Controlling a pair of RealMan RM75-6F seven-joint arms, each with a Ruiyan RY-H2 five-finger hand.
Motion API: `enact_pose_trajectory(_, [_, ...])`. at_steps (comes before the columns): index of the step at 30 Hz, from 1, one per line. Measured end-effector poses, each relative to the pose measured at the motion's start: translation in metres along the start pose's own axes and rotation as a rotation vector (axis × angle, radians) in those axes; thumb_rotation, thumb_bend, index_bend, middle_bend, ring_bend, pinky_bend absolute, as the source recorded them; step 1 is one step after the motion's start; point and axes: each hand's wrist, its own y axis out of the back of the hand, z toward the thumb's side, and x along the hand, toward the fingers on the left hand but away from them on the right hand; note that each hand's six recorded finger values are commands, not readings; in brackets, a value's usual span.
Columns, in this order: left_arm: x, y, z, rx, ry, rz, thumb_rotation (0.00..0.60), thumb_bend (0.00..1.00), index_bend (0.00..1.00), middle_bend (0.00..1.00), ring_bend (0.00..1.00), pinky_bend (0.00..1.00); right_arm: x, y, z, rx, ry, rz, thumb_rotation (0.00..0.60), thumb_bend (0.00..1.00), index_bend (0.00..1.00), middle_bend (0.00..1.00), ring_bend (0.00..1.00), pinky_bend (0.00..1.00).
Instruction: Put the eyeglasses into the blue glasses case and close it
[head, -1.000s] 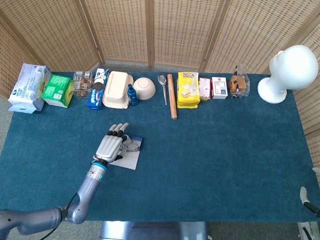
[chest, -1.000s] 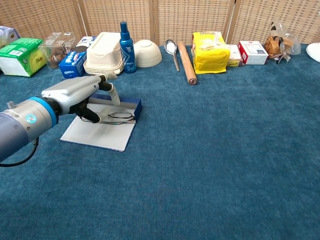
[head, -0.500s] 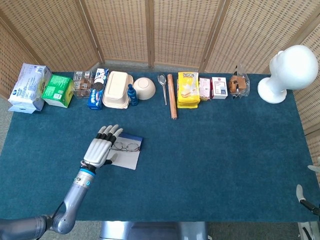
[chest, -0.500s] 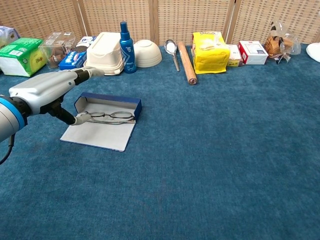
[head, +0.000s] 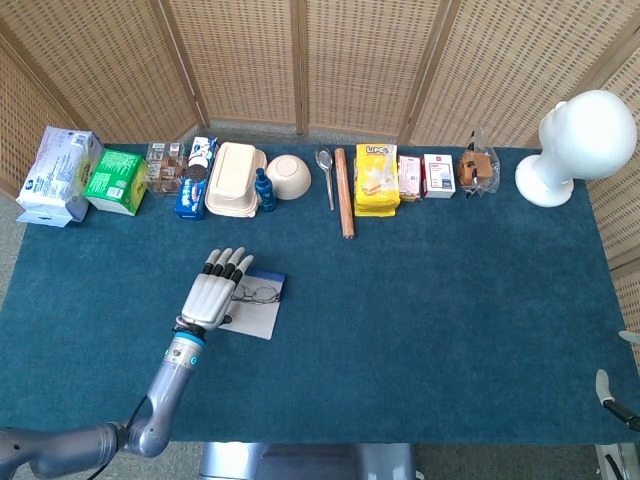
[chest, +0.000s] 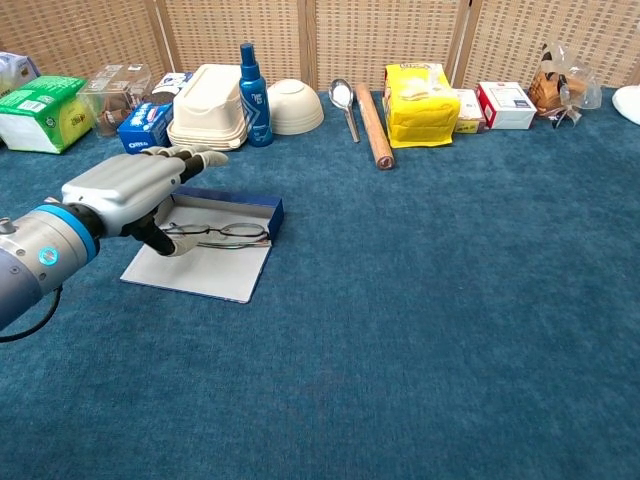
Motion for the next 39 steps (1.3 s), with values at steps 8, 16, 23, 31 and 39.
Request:
enact_pose_trajectory(8, [0.014, 0.0, 0.004, 0.028, 0.006, 0.009, 0.6, 0.31, 0.0, 0.0, 0.0, 0.0, 0.003, 0.003, 0.0, -0.002, -0.002, -0.006, 0.6, 0.4, 0.05, 0.28, 0.11, 0.18])
enact_pose_trajectory(16, [0.033, 0.003, 0.007, 0.035, 0.016, 0.013, 0.6, 0.31, 0.0, 0.0, 0.0, 0.0, 0.007, 0.007, 0.0, -0.002, -0.006, -0.015, 0.6, 0.4, 0.05, 0.28, 0.11, 0.18])
enact_pose_trajectory(23, [0.04, 0.004, 0.008, -0.001, 0.024, 0.011, 0.6, 0.3, 0.0, 0.0, 0.0, 0.0, 0.006, 0.006, 0.002, -0.001, 0.0, -0.011, 0.6, 0.4, 0.05, 0.28, 0.11, 0.18])
enact_pose_trajectory(31, [0.037, 0.002, 0.005, -0.007, 0.014, -0.022, 0.6, 0.3, 0.0, 0.0, 0.0, 0.0, 0.006, 0.007, 0.004, -0.002, 0.005, -0.013, 0.6, 0.4, 0.05, 0.28, 0.11, 0.18])
enact_pose_trajectory(39, [0.028, 0.005, 0.002, -0.068, 0.004, -0.08, 0.6, 0.3, 0.0, 0.02, 0.0, 0.0, 0.007, 0.006, 0.005, -0.005, 0.007, -0.01, 0.6, 0.4, 0.05, 0.28, 0.11, 0.18])
